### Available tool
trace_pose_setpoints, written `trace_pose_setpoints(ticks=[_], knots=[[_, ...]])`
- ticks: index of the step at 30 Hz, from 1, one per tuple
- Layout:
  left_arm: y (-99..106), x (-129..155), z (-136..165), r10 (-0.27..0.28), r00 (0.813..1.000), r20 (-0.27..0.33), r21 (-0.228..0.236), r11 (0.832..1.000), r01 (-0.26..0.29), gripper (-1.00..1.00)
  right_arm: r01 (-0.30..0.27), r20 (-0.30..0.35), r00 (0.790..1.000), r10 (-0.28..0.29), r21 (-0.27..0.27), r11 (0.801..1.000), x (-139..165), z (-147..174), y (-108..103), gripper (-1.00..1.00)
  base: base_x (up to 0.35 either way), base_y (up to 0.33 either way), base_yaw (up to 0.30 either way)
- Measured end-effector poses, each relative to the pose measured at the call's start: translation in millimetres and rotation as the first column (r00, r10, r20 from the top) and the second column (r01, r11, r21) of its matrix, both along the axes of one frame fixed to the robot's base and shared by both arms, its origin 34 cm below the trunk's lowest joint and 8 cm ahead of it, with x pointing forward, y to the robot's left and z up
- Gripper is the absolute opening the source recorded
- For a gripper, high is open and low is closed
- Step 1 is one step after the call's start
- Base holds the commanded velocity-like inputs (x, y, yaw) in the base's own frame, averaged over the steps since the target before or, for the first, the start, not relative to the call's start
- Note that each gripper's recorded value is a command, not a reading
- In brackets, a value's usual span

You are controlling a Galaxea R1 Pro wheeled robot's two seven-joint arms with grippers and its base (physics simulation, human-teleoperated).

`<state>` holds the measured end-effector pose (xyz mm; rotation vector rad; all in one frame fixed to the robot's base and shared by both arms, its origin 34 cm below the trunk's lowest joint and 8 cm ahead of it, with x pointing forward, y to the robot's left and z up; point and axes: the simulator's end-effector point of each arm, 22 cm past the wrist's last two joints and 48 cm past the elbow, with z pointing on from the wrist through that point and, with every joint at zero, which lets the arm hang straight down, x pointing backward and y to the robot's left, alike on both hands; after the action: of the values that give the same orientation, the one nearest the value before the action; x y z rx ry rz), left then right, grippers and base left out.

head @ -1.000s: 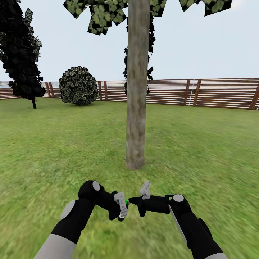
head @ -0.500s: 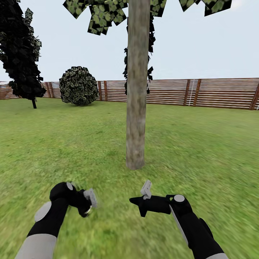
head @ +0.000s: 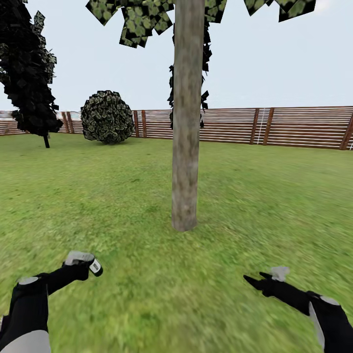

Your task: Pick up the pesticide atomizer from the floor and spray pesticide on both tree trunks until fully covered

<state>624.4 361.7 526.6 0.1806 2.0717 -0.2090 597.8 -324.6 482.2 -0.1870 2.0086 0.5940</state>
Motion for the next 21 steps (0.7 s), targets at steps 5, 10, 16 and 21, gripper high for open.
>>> trace_pose_setpoints(ticks=[5,10,16,21], knots=[[8.7,-4.2,-83.9,0.210,0.967,-0.147,0.049,0.978,-0.204,-1.00,0.433,0.116,0.897,-0.427,-0.024,0.901,-2.8,5.8,-136.7,1.00,0.000,0.000,0.000],[24.4,-14.4,-128.6,0.411,0.897,-0.165,0.172,0.907,-0.385,-1.00,0.700,0.025,0.700,-0.714,-0.220,0.679,-40.7,-62.1,-211.2,1.00,0.000,0.000,0.000],[4.2,-1.0,-122.6,0.422,0.899,-0.114,0.180,0.899,-0.399,-1.00,0.708,-0.058,0.666,-0.744,-0.264,0.655,-59.5,-102.4,-203.8,1.00,0.000,0.000,0.000],[0.4,3.8,-117.8,0.429,0.898,-0.102,0.141,0.899,-0.414,-1.00,0.708,-0.064,0.664,-0.745,-0.265,0.654,-60.4,-104.4,-203.0,1.00,0.000,0.000,0.000]])
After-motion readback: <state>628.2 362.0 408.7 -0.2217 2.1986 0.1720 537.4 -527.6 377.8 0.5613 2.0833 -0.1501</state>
